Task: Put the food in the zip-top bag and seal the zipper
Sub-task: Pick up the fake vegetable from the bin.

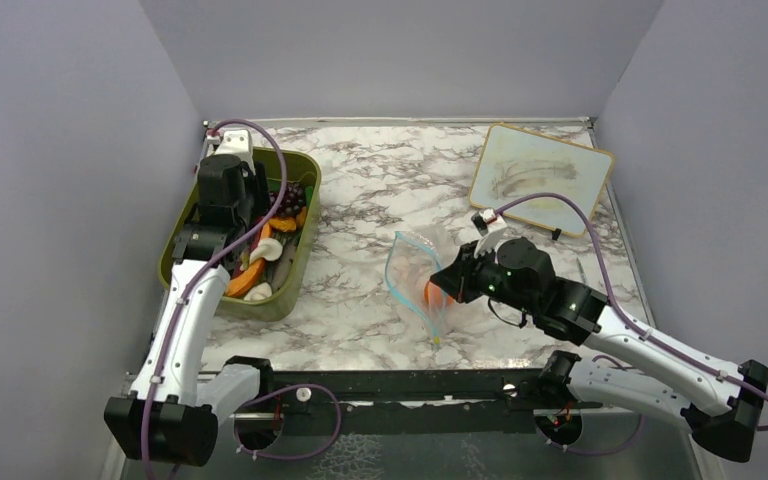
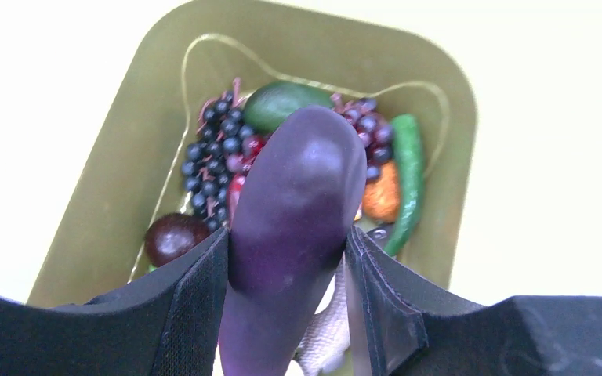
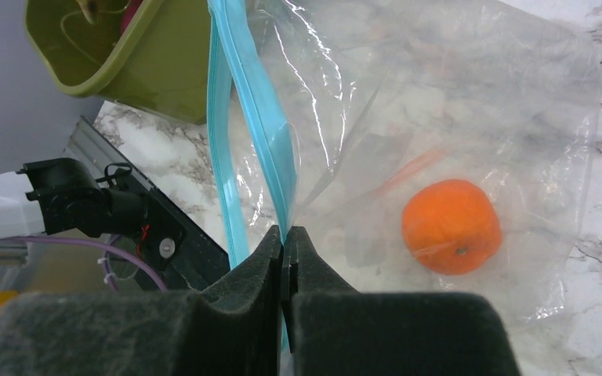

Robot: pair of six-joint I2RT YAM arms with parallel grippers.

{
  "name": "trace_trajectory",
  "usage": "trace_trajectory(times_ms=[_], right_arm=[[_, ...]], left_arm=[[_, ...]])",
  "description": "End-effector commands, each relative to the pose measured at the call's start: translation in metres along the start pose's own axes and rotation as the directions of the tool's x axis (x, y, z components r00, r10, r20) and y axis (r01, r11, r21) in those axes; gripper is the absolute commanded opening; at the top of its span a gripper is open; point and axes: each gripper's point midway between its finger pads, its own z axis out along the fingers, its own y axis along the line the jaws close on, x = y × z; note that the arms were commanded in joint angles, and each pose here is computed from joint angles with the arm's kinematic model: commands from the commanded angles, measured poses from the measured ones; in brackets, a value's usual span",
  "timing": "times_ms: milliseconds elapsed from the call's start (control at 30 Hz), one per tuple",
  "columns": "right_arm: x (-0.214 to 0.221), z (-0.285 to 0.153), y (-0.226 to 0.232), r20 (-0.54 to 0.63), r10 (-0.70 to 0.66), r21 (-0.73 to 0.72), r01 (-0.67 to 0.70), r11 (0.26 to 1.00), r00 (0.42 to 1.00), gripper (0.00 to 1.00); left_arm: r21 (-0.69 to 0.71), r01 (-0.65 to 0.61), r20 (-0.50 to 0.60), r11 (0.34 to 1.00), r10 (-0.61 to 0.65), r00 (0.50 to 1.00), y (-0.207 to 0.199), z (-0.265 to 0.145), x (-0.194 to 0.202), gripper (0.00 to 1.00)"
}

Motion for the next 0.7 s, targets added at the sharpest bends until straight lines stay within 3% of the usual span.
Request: trace_trajectory(times_ms=[0,167,300,467,667], right_arm=[[-0.017,0.001,0.011,0.047,0.075,-0.021,-0.074,0.997,0.996,0.01],[-0.013,0.007,0.017,0.035,0.149,-0.043,-0.147,0.988,0.988,0.01],[-0.014,0.013,0.025,0.025,0.196,-0.074,-0.194,0.978,0.98,0.01],[-0.013,0.023,0.027,0.018,0.252,-0.069,-0.25,0.966,0.968,0.01],[-0.017,0.03,0.033,0.022,0.294,-0.092,-0.291,0.952,0.955,0.01]], left_arm=[[0.189,0.058,0.115,0.98,-0.081,0.99,-0.028,-0.031,-0.04,0.28],[0.332,0.066,0.217,0.941,-0.144,0.965,-0.046,-0.065,-0.067,0.27],[0.515,0.064,0.292,0.855,-0.246,0.924,-0.071,-0.102,-0.09,0.26],[0.718,0.045,0.303,0.694,-0.372,0.877,-0.101,-0.146,-0.106,0.26],[0.885,0.089,0.167,0.457,-0.489,0.856,-0.134,-0.174,-0.102,0.26]])
